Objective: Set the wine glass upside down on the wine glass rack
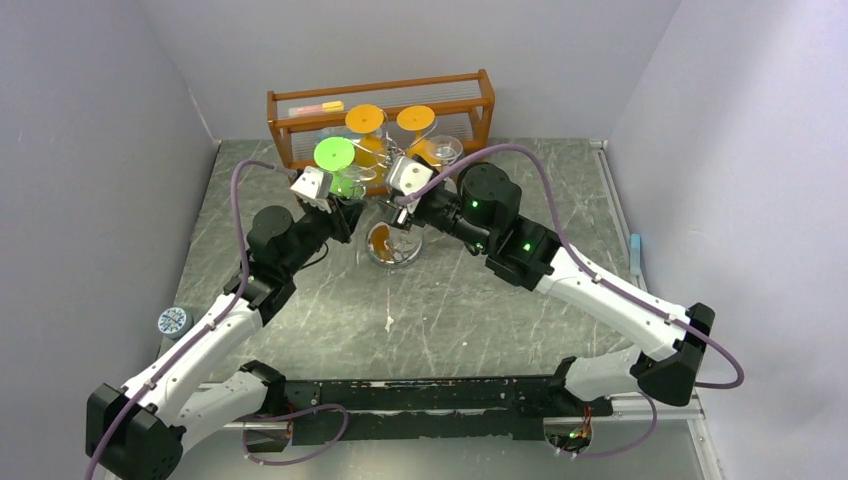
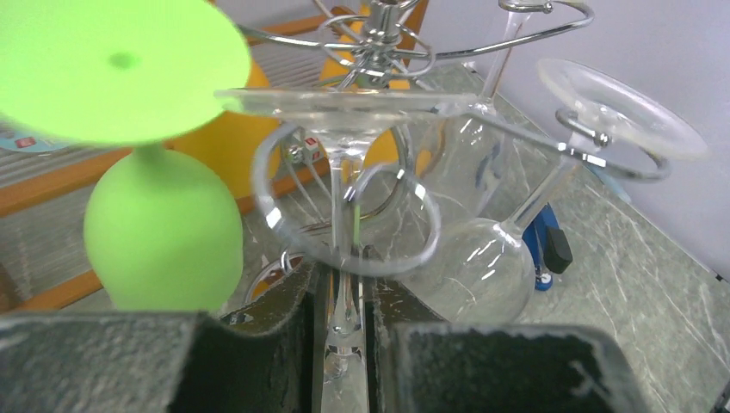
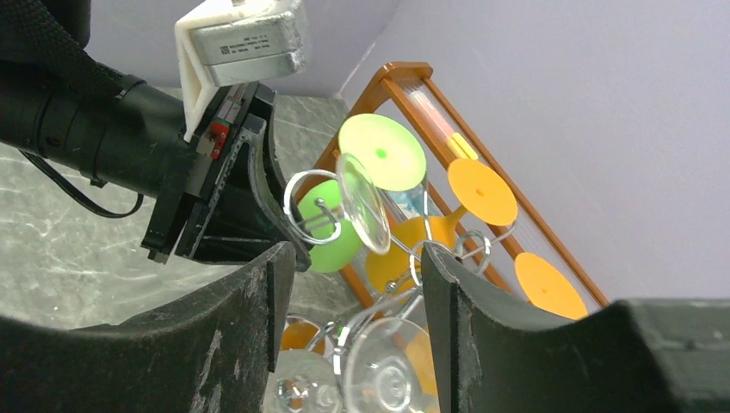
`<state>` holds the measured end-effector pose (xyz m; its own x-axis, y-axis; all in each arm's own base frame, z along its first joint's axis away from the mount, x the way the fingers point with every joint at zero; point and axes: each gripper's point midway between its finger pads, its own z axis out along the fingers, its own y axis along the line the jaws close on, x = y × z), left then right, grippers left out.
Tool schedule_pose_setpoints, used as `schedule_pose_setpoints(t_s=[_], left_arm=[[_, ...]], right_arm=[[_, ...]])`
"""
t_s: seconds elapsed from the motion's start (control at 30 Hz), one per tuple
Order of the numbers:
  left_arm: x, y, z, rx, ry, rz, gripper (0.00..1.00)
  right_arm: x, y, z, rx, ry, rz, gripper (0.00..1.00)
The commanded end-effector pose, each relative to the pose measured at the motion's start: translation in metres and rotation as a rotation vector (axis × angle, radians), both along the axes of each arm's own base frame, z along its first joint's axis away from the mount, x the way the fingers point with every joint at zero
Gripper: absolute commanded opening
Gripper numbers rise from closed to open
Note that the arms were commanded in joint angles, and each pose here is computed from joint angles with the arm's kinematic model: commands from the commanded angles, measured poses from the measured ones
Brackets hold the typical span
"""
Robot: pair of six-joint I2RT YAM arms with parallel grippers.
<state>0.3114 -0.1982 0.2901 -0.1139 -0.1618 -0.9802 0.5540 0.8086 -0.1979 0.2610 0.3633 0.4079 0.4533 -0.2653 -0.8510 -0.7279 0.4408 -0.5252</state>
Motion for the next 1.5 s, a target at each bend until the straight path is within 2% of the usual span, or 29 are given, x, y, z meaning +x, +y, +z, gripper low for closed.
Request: schedule_pose_setpoints(t_s=[0.0,0.33,0.57,0.8,0.97,1.07,1.47], left_arm=[[0.003,0.015,0.017,-0.058,-0.063,0.077,0.05],[-0.009,0.020,0.018,-0.113,-0.153,0.073,0.05],[-0.021,0.013,0.017,-0.097,-0.233,-0.001,0.05],[-0.023,-0.007,0.009,-0.027,-0.216,-0.120,0.05],[-0.020,-0.014,0.000,-0.018,-0.179,-0.143,0.05],[-0.017,-0.011,-0.004,-0.022,-0.156,-0.125,0.10],[-0.025,0.001,-0.020,-0.068,-0.085,-0.066,0.52]], right_arm=[[-0.008,-0.006,0.013,0.057,-0.008,0.008,0.60],[-0.016,-0.019,0.024,0.125,-0.013,0.005,0.60],[-0.026,-0.026,0.024,0.161,0.014,0.025,0.62],[-0.033,-0.033,0.024,0.196,0.042,0.026,0.65],[-0.043,-0.039,0.027,0.250,0.077,0.051,0.68],[-0.050,-0.043,0.027,0.281,0.100,0.066,0.70],[-0.064,-0.063,0.031,0.381,0.154,0.069,0.79]])
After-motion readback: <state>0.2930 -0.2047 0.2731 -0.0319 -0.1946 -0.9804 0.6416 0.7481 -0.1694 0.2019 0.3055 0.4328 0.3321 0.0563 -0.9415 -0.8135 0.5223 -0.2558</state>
